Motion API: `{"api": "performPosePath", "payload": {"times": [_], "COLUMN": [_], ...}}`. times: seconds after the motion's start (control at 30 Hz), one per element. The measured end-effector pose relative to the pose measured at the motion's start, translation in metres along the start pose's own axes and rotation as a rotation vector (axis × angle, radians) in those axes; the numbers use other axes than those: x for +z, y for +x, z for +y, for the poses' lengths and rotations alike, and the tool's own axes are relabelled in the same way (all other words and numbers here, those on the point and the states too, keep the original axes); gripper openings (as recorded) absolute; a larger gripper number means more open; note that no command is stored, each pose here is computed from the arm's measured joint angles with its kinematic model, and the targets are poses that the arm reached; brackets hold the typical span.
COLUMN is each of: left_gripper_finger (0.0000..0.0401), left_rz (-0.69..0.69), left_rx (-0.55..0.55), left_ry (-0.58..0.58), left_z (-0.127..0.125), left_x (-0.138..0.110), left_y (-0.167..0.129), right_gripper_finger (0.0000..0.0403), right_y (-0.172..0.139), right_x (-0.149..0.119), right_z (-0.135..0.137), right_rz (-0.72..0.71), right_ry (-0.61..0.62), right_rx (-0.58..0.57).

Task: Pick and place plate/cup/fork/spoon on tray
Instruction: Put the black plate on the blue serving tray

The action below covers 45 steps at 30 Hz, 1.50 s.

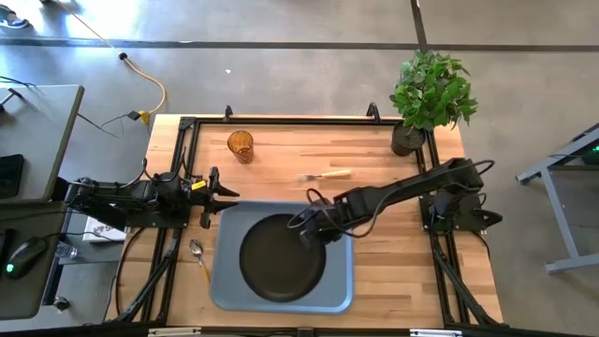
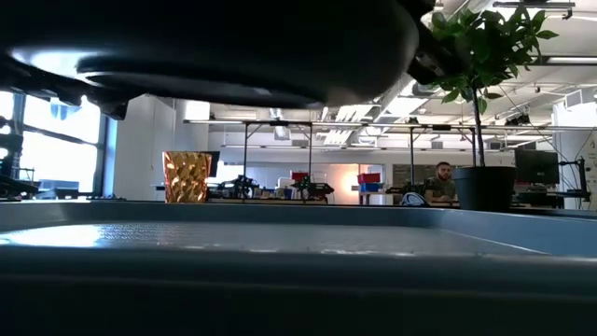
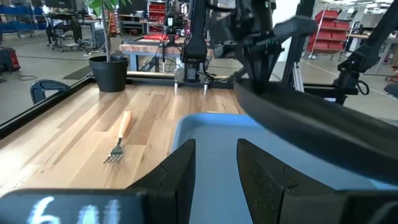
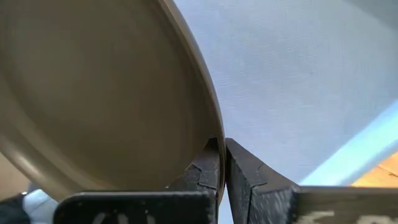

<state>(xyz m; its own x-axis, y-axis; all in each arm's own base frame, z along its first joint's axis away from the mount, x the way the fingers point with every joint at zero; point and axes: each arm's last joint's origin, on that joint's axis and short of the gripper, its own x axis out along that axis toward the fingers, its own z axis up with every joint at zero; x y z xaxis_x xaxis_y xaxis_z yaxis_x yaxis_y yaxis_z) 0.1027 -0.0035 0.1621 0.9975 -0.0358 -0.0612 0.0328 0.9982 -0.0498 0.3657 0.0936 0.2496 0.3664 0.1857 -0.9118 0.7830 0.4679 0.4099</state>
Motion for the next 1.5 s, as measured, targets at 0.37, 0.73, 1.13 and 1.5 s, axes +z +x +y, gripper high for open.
{"api": "performPosePath", "payload": {"times": [0.37,0.73,1.13,1.5], "left_gripper_finger": [0.0106,0.0106,0.0106,0.0106], "left_rz": [0.000,0.000,0.000,0.000], "left_rx": [0.000,0.000,0.000,0.000], "left_ry": [0.000,-0.001,-0.001,0.000], "left_z": [0.000,0.000,0.000,0.000], "left_x": [0.000,0.000,0.000,0.000], "left_y": [0.000,0.000,0.000,0.000], "right_gripper_finger": [0.0000,0.0000,0.0000,0.0009], "right_y": [0.044,0.069,0.082,0.085], "right_x": [0.021,0.040,0.050,0.050], "right_z": [-0.008,-0.016,-0.024,-0.025], "right_rz": [0.106,0.171,0.176,0.166], "right_ry": [0.004,-0.018,-0.032,-0.050], "right_rx": [-0.067,-0.064,-0.097,-0.110]}}
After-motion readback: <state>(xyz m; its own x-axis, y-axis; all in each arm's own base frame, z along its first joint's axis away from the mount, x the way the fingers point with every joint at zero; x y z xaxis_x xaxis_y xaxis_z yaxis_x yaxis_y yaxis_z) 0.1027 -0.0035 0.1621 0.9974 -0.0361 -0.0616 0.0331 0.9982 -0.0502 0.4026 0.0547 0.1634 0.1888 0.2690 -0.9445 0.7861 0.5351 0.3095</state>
